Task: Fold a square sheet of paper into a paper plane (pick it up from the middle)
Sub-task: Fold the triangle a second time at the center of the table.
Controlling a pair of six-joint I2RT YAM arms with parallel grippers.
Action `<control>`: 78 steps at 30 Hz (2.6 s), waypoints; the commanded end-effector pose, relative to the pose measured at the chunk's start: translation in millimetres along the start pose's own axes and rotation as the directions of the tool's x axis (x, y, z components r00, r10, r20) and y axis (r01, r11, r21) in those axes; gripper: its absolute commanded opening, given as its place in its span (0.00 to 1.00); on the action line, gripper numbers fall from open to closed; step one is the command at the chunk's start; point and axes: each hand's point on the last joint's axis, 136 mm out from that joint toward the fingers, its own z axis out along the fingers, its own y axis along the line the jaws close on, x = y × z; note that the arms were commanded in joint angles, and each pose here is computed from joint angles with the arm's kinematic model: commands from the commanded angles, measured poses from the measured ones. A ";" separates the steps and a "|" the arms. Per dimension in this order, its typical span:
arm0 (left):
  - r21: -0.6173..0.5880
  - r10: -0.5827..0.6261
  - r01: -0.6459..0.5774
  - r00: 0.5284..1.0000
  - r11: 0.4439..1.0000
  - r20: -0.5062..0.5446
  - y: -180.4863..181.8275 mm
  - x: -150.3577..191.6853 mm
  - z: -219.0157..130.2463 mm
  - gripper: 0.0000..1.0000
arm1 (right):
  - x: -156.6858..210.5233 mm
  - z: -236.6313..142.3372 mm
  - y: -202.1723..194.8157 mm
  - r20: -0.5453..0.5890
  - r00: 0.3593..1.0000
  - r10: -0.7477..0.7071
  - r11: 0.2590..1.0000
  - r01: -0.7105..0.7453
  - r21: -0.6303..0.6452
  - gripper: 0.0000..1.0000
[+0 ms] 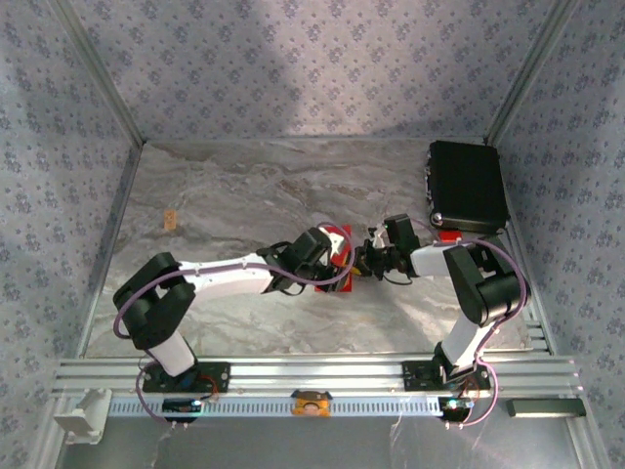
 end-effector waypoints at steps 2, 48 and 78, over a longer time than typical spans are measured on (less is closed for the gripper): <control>-0.037 0.151 -0.150 0.988 0.988 0.035 -6.4 -6.2 -6.7 0.50 | -3.6 -2.0 8.4 -0.016 1.000 -0.018 1.000 0.017 -0.026 0.09; -0.444 0.487 -0.472 0.869 0.761 -0.087 -8.2 1.4 20.0 0.24 | -5.0 -8.0 8.2 -0.009 1.000 0.003 1.000 -0.003 -0.022 0.09; 0.241 -0.030 0.064 0.989 0.968 -0.143 -43.3 -8.0 25.8 0.00 | -7.7 -81.4 -18.8 0.155 0.988 0.000 0.992 -0.020 0.126 0.30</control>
